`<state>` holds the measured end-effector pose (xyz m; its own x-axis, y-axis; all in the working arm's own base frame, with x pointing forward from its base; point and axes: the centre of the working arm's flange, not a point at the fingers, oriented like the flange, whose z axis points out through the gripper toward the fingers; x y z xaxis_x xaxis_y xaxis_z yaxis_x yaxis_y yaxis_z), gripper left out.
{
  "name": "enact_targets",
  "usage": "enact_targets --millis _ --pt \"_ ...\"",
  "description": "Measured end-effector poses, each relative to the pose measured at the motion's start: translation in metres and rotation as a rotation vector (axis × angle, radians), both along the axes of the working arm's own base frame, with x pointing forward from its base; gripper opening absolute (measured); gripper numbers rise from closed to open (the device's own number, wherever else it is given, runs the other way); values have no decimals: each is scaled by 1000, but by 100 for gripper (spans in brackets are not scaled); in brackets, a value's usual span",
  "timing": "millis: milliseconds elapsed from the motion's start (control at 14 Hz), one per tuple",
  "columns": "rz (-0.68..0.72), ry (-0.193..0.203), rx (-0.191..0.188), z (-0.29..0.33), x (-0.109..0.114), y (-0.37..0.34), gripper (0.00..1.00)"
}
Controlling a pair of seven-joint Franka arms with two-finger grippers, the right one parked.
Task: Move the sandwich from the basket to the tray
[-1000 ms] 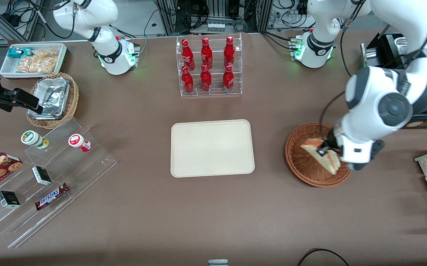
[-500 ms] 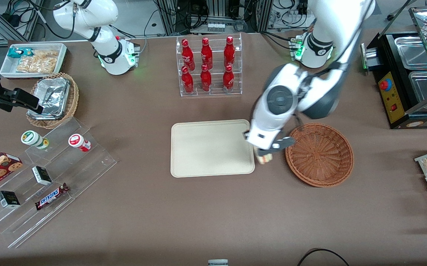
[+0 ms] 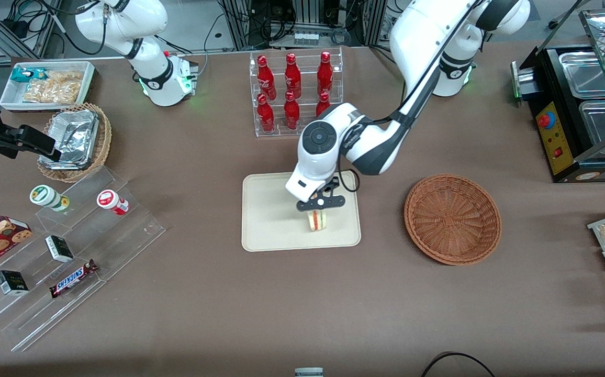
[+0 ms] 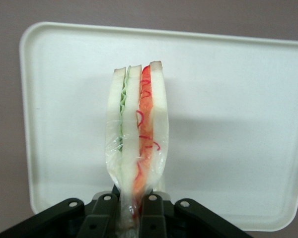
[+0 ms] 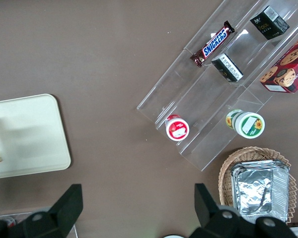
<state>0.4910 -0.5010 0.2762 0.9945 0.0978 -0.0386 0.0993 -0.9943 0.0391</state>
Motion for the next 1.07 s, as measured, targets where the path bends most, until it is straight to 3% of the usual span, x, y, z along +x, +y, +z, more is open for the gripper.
enact_targets --millis 214,643,786,1071 --pt "-28 -19 1 -18 -5 -8 16" --pt "-55 -9 21 -41 -12 -13 22" --pt "-58 -19 13 -42 -11 -14 36" --pt "-46 -54 -15 -15 -4 -19 75"
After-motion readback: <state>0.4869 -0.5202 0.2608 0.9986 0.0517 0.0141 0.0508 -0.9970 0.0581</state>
